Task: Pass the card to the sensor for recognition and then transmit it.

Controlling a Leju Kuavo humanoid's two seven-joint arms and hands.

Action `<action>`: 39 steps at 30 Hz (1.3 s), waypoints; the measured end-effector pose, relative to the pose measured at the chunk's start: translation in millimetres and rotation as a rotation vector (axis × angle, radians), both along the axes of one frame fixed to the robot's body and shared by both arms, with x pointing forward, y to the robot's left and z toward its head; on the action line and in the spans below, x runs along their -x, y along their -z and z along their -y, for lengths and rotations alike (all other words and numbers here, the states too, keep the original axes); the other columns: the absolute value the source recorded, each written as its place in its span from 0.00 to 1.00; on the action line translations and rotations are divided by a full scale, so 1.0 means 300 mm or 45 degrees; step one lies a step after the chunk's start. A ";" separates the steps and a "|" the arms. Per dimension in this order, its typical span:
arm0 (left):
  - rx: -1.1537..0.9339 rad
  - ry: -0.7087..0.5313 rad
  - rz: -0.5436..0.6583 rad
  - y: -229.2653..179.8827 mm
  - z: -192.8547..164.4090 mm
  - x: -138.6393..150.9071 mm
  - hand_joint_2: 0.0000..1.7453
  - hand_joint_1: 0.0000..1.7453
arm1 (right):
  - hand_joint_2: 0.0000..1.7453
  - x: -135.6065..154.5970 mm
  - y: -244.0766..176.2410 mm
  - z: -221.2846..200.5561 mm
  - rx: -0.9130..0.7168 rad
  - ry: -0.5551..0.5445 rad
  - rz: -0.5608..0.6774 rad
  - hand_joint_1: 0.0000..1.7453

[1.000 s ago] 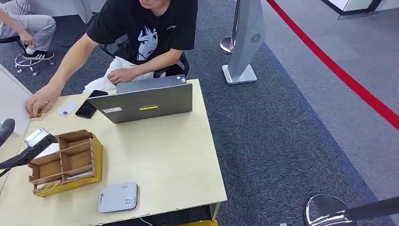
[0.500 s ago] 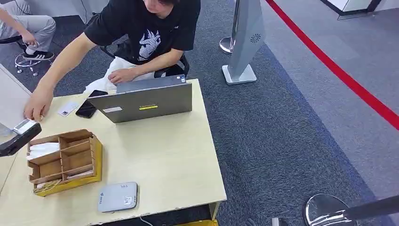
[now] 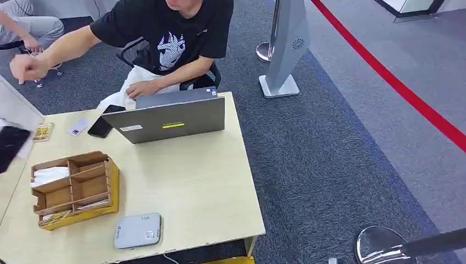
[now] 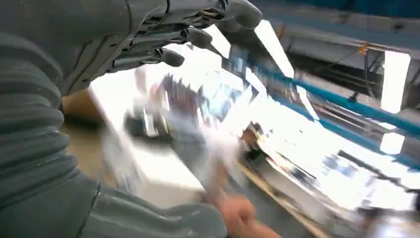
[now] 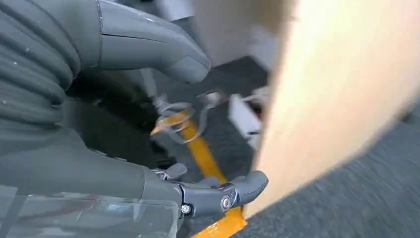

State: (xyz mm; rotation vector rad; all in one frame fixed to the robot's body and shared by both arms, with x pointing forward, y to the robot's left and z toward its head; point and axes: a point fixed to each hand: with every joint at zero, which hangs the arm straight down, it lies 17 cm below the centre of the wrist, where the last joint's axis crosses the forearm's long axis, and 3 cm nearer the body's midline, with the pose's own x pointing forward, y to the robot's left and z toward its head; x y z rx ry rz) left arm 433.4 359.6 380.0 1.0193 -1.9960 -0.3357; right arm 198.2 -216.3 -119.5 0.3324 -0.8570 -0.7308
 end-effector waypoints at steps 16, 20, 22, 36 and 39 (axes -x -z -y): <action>0.832 -0.546 0.649 0.139 -0.613 0.949 1.00 0.00 | 1.00 0.036 -0.130 -0.083 -0.239 0.087 0.060 0.00; 0.995 -0.818 0.717 0.285 -0.728 1.093 1.00 0.00 | 1.00 0.035 -0.151 -0.087 -0.250 0.065 0.079 0.00; 1.128 -0.947 0.747 0.393 -0.771 1.164 1.00 0.00 | 1.00 0.035 -0.158 -0.093 -0.253 0.044 0.084 0.00; 1.721 -1.615 -0.191 1.341 -0.669 1.304 1.00 1.00 | 1.00 0.005 -0.174 -0.075 -0.219 -0.005 0.146 1.00; 1.717 -1.608 -0.799 1.577 -0.511 1.296 1.00 1.00 | 1.00 0.000 -0.175 -0.065 -0.184 -0.009 0.157 1.00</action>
